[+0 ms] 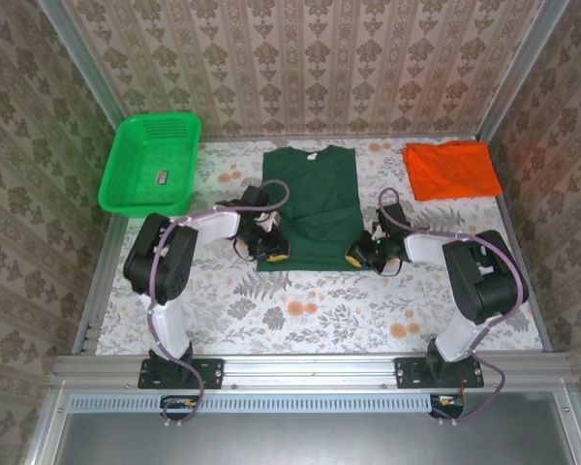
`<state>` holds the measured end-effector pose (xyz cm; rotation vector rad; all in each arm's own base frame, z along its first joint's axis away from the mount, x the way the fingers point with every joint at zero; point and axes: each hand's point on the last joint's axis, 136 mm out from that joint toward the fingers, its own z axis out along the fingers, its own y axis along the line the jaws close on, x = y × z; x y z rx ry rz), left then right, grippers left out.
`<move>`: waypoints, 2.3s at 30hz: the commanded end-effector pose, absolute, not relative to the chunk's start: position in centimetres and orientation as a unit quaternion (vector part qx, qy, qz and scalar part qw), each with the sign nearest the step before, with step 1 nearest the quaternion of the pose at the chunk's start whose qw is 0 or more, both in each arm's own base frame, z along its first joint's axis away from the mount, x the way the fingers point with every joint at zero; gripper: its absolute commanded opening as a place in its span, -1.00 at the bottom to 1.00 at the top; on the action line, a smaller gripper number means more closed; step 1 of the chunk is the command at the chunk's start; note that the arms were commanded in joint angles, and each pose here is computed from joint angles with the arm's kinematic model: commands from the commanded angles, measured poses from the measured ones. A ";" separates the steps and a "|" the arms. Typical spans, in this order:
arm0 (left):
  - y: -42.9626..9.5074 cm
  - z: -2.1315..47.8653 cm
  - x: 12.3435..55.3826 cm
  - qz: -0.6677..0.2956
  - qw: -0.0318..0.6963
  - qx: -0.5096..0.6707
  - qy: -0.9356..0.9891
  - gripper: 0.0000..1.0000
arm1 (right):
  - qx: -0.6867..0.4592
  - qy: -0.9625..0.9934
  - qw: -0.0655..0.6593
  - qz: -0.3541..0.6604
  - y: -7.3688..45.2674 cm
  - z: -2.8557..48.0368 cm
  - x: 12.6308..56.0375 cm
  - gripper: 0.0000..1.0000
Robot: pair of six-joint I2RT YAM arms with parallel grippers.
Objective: Fold and stack the t-shirts
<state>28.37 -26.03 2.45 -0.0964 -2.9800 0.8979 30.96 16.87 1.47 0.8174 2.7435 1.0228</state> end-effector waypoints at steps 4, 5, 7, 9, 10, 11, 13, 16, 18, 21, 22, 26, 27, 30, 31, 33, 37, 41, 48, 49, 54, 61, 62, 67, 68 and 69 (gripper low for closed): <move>-21.0 0.9 20.3 0.232 0.078 0.009 -0.969 -0.53 | 0.314 0.910 0.003 0.271 15.5 -1.4 22.8 -0.65; -20.7 1.3 19.9 0.232 0.077 0.009 -0.970 -0.52 | 0.311 0.909 0.006 0.276 15.8 -1.0 22.5 -0.61; -20.5 2.5 19.5 0.235 0.076 0.005 -0.969 -0.46 | 0.307 0.905 0.016 0.293 16.7 0.2 22.5 -0.53; -20.8 4.2 20.0 0.245 0.067 -0.003 -0.967 -0.42 | 0.299 0.899 0.042 0.318 17.4 2.3 23.4 -0.52; -21.2 5.3 20.5 0.254 0.059 -0.009 -0.965 -0.39 | 0.296 0.895 0.059 0.330 17.5 3.5 24.1 -0.50; -21.6 6.1 21.0 0.262 0.052 -0.012 -0.964 -0.37 | 0.293 0.891 0.077 0.338 17.7 4.6 24.8 -0.49; -22.9 7.8 22.5 0.285 0.042 -0.020 -0.958 -0.35 | 0.281 0.890 0.112 0.342 17.6 6.7 26.5 -0.47; -24.6 8.8 24.9 0.304 0.030 -0.033 -0.952 -0.36 | 0.263 0.897 0.133 0.329 17.8 8.1 29.0 -0.50; -25.7 8.8 26.6 0.313 0.026 -0.041 -0.948 -0.36 | 0.259 0.902 0.120 0.323 18.3 7.5 30.6 -0.54; -26.8 8.2 29.1 0.316 0.023 -0.046 -0.947 -0.37 | 0.248 0.910 0.103 0.316 19.4 6.4 32.8 -0.59; -26.9 7.8 30.1 0.317 0.021 -0.042 -0.947 -0.39 | 0.248 0.912 0.098 0.311 19.5 5.9 33.6 -0.59; -26.6 7.0 33.4 0.318 0.000 -0.019 -0.948 -0.39 | 0.275 0.914 0.075 0.290 18.6 3.5 36.0 -0.64; -26.0 7.0 34.5 0.318 -0.008 -0.008 -0.948 -0.37 | 0.282 0.912 0.076 0.288 18.1 3.1 36.6 -0.65; -25.3 6.4 36.3 0.315 -0.014 0.008 -0.949 -0.33 | 0.313 0.903 0.066 0.285 16.7 1.9 37.6 -0.65; -25.1 6.1 36.8 0.314 -0.015 0.015 -0.949 -0.32 | 0.325 0.898 0.061 0.290 16.4 1.6 37.7 -0.65; -24.6 5.3 37.5 0.310 -0.012 0.031 -0.950 -0.32 | 0.344 0.890 0.056 0.294 15.8 1.1 37.5 -0.65; -23.8 3.5 37.9 0.299 -0.004 0.054 -0.953 -0.32 | 0.376 0.874 0.052 0.304 14.7 0.2 37.2 -0.60; -23.4 3.3 37.6 0.294 0.003 0.060 -0.954 -0.35 | 0.393 0.859 0.052 0.324 14.4 0.2 37.4 -0.51; -25.5 12.5 37.1 0.282 -0.084 -0.020 -0.956 -0.33 | 0.381 0.856 0.066 0.344 14.8 2.0 38.4 -0.44; -26.4 13.5 36.4 0.283 -0.091 -0.040 -0.954 -0.32 | 0.382 0.855 0.065 0.343 14.8 2.0 38.4 -0.45; -32.6 13.8 31.6 0.309 -0.052 -0.151 -0.938 -0.36 | 0.387 0.855 0.058 0.340 14.8 1.3 38.3 -0.49; -37.5 9.7 28.5 0.310 -0.012 -0.208 -0.928 -0.53 | 0.385 0.858 0.054 0.335 14.8 0.7 38.2 -0.53; -37.5 8.6 28.7 0.300 -0.007 -0.208 -0.931 -0.54 | 0.385 0.859 0.053 0.334 14.8 0.7 38.2 -0.53; -35.7 4.5 32.3 0.243 -0.017 -0.171 -0.955 -0.55 | 0.380 0.865 0.042 0.324 14.6 0.0 37.9 -0.54; -35.4 3.9 33.2 0.240 -0.020 -0.158 -0.958 -0.55 | 0.378 0.867 0.039 0.322 14.5 -0.1 37.8 -0.54; -35.0 3.6 33.9 0.238 -0.024 -0.146 -0.960 -0.55 | 0.377 0.868 0.037 0.321 14.4 -0.3 37.8 -0.54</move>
